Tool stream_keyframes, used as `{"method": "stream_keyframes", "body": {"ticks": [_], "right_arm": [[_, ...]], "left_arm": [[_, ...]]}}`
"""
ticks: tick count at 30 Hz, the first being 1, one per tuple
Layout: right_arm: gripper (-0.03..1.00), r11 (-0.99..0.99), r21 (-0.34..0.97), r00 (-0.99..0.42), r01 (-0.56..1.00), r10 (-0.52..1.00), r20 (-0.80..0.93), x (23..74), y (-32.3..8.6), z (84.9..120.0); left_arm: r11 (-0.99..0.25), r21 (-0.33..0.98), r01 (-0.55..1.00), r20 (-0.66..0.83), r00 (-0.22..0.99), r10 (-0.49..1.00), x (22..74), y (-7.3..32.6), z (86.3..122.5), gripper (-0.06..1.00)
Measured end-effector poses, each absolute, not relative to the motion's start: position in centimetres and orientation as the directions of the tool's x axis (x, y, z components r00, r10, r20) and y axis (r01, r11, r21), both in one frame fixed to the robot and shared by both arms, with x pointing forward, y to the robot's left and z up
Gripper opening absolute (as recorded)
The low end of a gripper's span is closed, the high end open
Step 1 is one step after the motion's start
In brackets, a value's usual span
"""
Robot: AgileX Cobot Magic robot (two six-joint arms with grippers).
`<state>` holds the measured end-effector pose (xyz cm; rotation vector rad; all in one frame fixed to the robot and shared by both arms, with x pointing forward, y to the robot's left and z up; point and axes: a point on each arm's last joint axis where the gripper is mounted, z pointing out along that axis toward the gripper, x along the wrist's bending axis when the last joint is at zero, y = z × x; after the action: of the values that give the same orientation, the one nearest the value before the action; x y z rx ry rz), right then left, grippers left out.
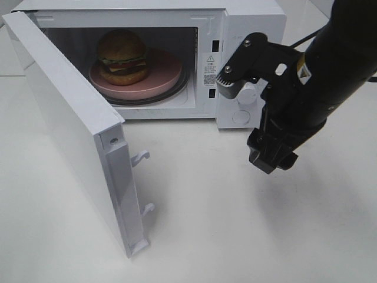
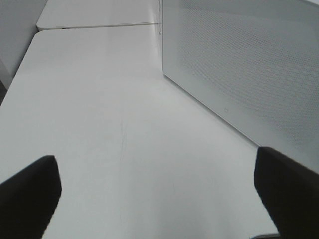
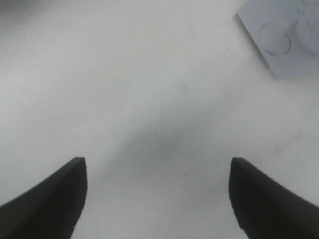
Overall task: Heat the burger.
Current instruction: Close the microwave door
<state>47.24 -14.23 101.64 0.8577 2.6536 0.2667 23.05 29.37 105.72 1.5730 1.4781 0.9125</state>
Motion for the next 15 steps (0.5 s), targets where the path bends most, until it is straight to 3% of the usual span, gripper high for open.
{"method": "stream_keyframes", "body": {"ticks": [4, 6, 15], "right_arm": [[0.76, 0.714, 0.276, -0.675, 0.643, 0.699, -0.237, 46.3, -15.2, 102.8], [0.76, 0.605, 0.291, -0.564, 0.741, 0.796, -0.219, 45.1, -16.4, 104.4], [0.76, 0.538, 0.308, -0.501, 0.785, 0.843, -0.196, 41.6, -19.0, 106.3]], "left_arm": [[-0.022, 0.898, 0.44, -0.008, 0.067, 0.998, 23.0, 29.4, 105.7, 0.97], [-0.022, 0.898, 0.44, -0.008, 0.067, 0.998, 23.0, 29.4, 105.7, 0.97], [-0.022, 0.898, 0.44, -0.008, 0.067, 0.998, 23.0, 29.4, 105.7, 0.97]]}}
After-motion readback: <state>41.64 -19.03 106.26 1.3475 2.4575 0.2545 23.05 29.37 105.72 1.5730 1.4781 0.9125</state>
